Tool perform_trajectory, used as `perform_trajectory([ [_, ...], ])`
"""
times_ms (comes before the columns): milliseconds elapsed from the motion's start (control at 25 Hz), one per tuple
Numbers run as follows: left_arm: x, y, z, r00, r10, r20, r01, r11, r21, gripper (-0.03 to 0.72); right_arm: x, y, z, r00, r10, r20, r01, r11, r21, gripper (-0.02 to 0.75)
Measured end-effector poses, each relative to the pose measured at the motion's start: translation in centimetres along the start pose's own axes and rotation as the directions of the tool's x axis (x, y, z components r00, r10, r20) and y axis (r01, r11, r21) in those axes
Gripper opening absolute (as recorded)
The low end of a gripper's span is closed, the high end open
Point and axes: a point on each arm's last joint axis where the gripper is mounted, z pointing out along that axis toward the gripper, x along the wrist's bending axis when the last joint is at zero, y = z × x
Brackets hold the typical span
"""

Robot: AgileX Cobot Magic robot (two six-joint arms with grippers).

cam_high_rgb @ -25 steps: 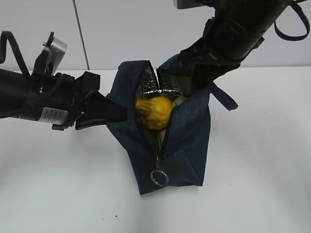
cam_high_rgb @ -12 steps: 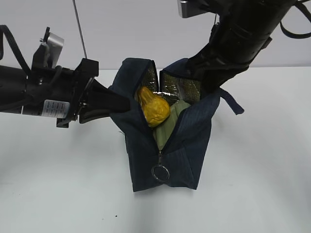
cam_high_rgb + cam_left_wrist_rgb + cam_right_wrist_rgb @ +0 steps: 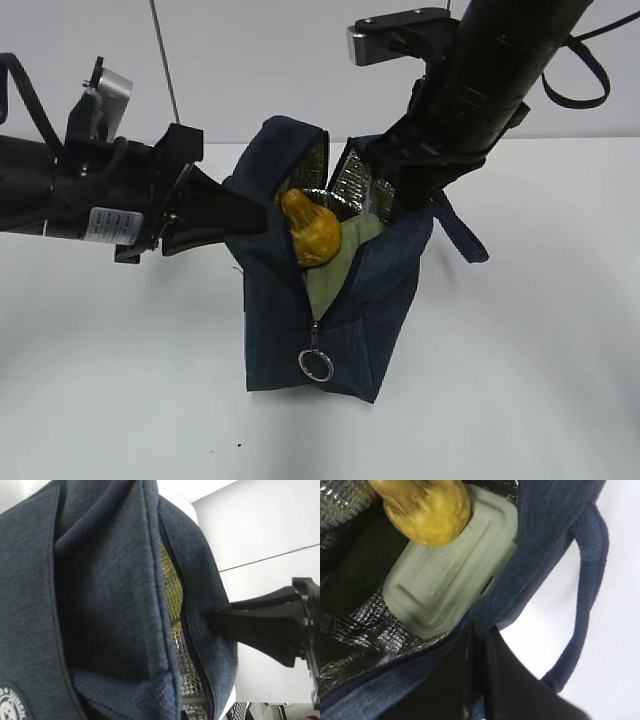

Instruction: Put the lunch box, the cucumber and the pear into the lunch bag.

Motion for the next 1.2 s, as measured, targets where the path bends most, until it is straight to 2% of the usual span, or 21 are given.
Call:
perform_trajectory([
  [280, 0.8, -0.1, 0.7, 1.000, -0.014, -0.006, 0.014, 0.999, 0.036, -0.019, -0.3, 0.2, 0.0, 0.999, -0.015, 0.029, 0.015, 1.000, -0.023, 0.033],
  [440, 1.5, -0.3, 1.2, 0.999, -0.033, -0.013, 0.034, 0.998, 0.054, -0.019, -0.3, 0.3, 0.1, 0.999, -0.014, 0.030, 0.015, 0.999, -0.034, 0.082],
  [600, 1.7, -0.2, 1.2, 0.999, -0.033, -0.029, 0.034, 0.998, 0.045, -0.019, -0.3, 0.6, 0.0, 0.999, -0.014, 0.034, 0.017, 0.998, -0.068, 0.202],
  [800, 1.7, -0.2, 1.2, 0.999, -0.032, -0.034, 0.033, 0.999, 0.043, -0.017, -0.4, 0.9, 0.0, 0.999, -0.016, 0.042, 0.020, 0.995, -0.098, 0.451],
  [880, 1.7, -0.2, 1.2, 0.999, -0.031, -0.035, 0.032, 0.999, 0.043, -0.016, -0.4, 0.9, 0.0, 0.999, -0.018, 0.044, 0.022, 0.995, -0.097, 0.509],
  [1000, 1.7, -0.2, 1.2, 0.999, -0.030, -0.036, 0.032, 0.999, 0.043, -0.016, -0.4, 0.9, -0.1, 0.999, -0.019, 0.044, 0.023, 0.995, -0.099, 0.528],
  [1200, 1.7, -0.2, 1.2, 0.999, -0.030, -0.037, 0.031, 0.999, 0.042, -0.016, -0.2, 0.5, -2.6, 0.999, -0.021, 0.048, 0.027, 0.989, -0.144, 0.505],
])
